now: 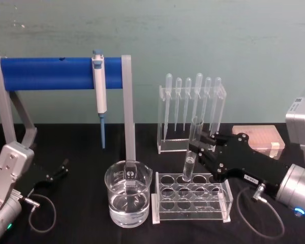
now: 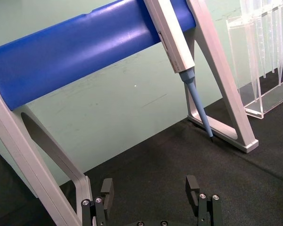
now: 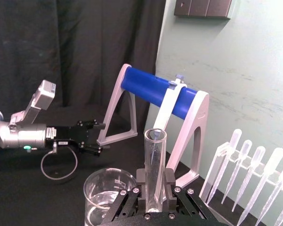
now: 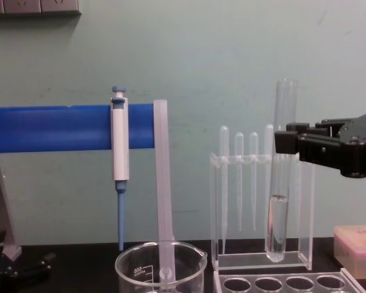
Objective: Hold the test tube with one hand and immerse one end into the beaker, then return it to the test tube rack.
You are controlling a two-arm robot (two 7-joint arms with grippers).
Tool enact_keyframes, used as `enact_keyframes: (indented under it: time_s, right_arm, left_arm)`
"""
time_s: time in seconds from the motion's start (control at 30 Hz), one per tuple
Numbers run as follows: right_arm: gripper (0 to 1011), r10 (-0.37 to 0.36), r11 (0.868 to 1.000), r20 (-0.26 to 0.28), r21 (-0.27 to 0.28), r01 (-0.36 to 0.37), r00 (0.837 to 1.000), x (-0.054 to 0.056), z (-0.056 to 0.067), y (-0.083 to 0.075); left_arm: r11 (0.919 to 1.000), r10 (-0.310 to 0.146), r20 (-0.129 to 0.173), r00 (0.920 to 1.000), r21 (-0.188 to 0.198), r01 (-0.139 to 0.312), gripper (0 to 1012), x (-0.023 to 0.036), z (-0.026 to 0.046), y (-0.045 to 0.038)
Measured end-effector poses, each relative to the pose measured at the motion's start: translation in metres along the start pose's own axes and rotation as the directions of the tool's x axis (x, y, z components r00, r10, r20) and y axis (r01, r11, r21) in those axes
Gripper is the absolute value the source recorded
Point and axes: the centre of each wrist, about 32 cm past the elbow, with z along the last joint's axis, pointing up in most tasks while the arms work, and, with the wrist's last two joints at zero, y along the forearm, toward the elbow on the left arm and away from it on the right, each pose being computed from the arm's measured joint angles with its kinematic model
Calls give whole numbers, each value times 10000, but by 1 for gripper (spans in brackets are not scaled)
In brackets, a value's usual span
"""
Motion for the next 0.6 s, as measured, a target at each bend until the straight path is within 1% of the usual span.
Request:
enact_keyframes:
  time_s: [0.2,0.3,0.37,0.4,0.5,0.6]
  right_arm:
    - [241,-109,9999,-197,102,111,9997,23,26,19]
    - [241,-159,9998,-428,107,164,9990,69,53,54]
    - [241,-154,9999,-496,71,158,9987,103,79,87]
    - [241,-154,9999,-496,71,158,9987,103,79,87]
    - [241,-70,10000,-544,16,71,9985,158,132,150]
    - [241,134,9999,-533,-50,-137,9985,239,212,263]
  left_arm:
    - [10000,0,0,10000,0,0,1000,0,0,0]
    - [10000,0,0,10000,0,0,1000,0,0,0]
    - [10000,0,0,10000,0,0,1000,0,0,0]
    - [10000,0,0,10000,0,0,1000,0,0,0]
    - [10000,0,0,10000,0,0,1000,0,0,0]
    - [10000,0,0,10000,1,0,1000,0,0,0]
